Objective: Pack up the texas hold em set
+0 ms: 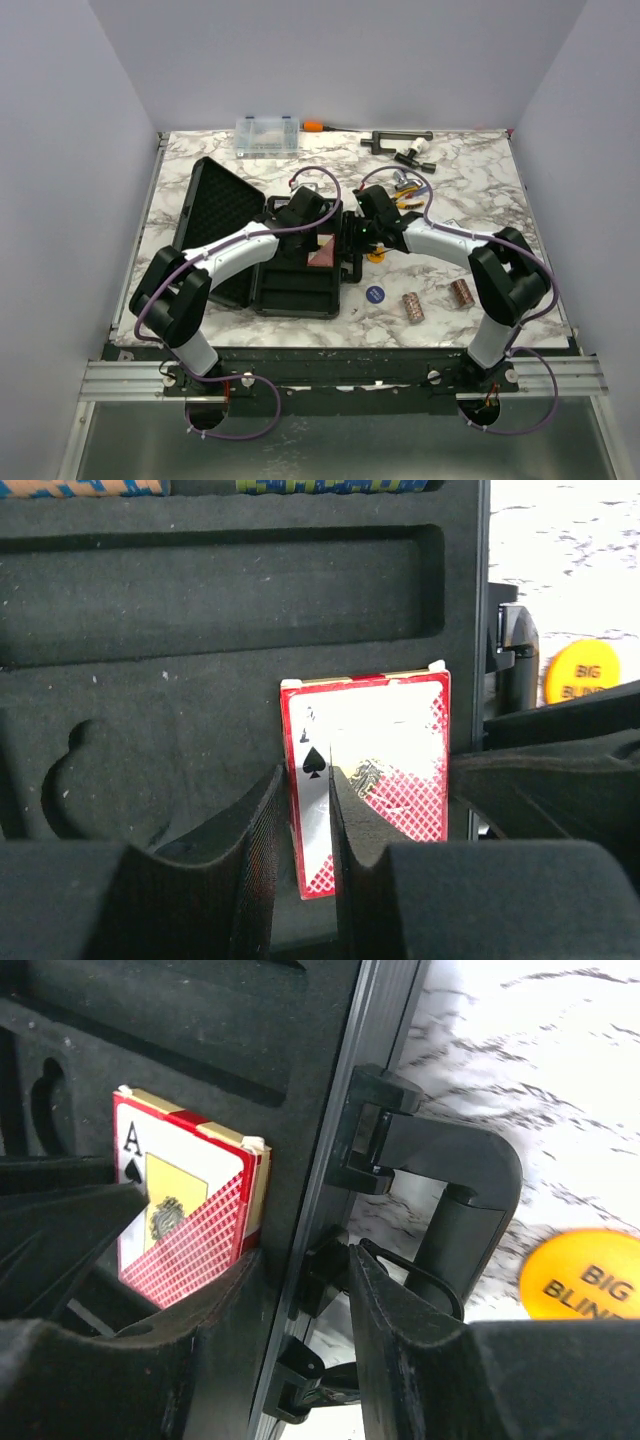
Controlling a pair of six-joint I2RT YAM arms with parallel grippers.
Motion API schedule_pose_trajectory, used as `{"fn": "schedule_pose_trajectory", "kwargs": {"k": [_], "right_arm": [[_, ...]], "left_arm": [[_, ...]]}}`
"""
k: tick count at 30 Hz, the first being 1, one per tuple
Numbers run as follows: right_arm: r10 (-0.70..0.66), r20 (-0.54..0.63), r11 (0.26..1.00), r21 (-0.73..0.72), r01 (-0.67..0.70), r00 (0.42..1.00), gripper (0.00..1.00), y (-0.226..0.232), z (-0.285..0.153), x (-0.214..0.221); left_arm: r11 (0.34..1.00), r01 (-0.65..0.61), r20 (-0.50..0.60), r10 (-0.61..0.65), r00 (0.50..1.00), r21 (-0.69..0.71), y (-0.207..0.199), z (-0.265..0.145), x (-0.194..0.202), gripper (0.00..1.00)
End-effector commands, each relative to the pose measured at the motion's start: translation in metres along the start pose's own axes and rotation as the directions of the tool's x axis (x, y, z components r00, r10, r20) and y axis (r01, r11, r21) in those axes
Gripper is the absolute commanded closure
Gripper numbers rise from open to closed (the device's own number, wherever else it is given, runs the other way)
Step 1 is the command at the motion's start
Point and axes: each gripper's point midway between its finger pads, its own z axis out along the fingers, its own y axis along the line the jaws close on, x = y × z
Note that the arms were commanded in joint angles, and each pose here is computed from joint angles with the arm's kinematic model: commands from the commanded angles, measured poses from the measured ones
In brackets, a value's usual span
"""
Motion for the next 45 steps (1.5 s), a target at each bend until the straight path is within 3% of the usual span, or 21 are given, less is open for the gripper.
{"fn": "schedule_pose_trajectory", "kwargs": {"k": [1, 6, 10, 15, 24, 28, 31, 33, 39, 41, 45], "right_arm": [[0.000, -0.056, 1.000, -0.011, -0.001, 0.998, 0.60, 0.008, 0.020, 0.022], [-0.003, -0.051, 0.999, 0.048, 0.005, 0.999, 0.58, -0.003, 0.022, 0.021], [-0.024, -0.026, 0.996, 0.080, 0.026, 0.999, 0.49, -0.005, 0.010, 0.013], [-0.059, 0.033, 0.992, 0.112, 0.055, 0.998, 0.37, 0.000, -0.016, -0.008], [-0.096, 0.097, 0.986, 0.144, 0.082, 0.991, 0.24, 0.008, -0.051, -0.031], [-0.107, 0.136, 0.980, 0.182, 0.081, 0.985, 0.08, 0.004, -0.068, -0.037], [-0.087, 0.172, 0.968, 0.248, 0.042, 0.981, 0.00, -0.007, -0.081, -0.040], [-0.083, 0.184, 0.958, 0.286, 0.027, 0.979, 0.00, -0.016, -0.088, -0.038], [-0.068, 0.260, 0.901, 0.430, -0.053, 0.963, 0.00, -0.051, -0.108, -0.035], [-0.010, 0.347, 0.835, 0.519, -0.183, 0.938, 0.00, -0.072, -0.124, -0.039], [0.073, 0.434, 0.781, 0.535, -0.321, 0.898, 0.00, -0.093, -0.131, -0.046]], "left_arm": [[0.962, -0.121, -0.202, 0.072, 0.977, -0.245, 0.064, 0.004, 0.061, 0.76], [0.954, -0.130, -0.215, 0.072, 0.974, -0.271, 0.073, 0.003, 0.064, 0.77], [0.967, -0.122, -0.197, 0.078, 0.977, -0.224, 0.064, -0.003, 0.058, 0.75], [0.980, -0.134, -0.157, 0.111, 0.981, -0.145, 0.048, -0.016, 0.041, 0.62], [0.986, -0.143, -0.056, 0.139, 0.989, -0.082, 0.029, -0.050, 0.001, 0.40], [0.986, -0.145, 0.024, 0.147, 0.989, -0.084, 0.029, -0.080, -0.021, 0.25], [0.983, -0.162, 0.096, 0.170, 0.981, -0.083, 0.031, -0.107, -0.038, 0.13], [0.984, -0.156, 0.132, 0.167, 0.977, -0.091, 0.033, -0.128, -0.049, 0.05], [0.983, -0.137, 0.276, 0.165, 0.947, -0.119, 0.046, -0.174, -0.074, 0.02], [0.976, -0.161, 0.312, 0.200, 0.929, -0.146, 0.054, -0.177, -0.076, 0.02], [0.970, -0.198, 0.338, 0.236, 0.911, -0.144, 0.061, -0.163, -0.064, 0.02]]}}
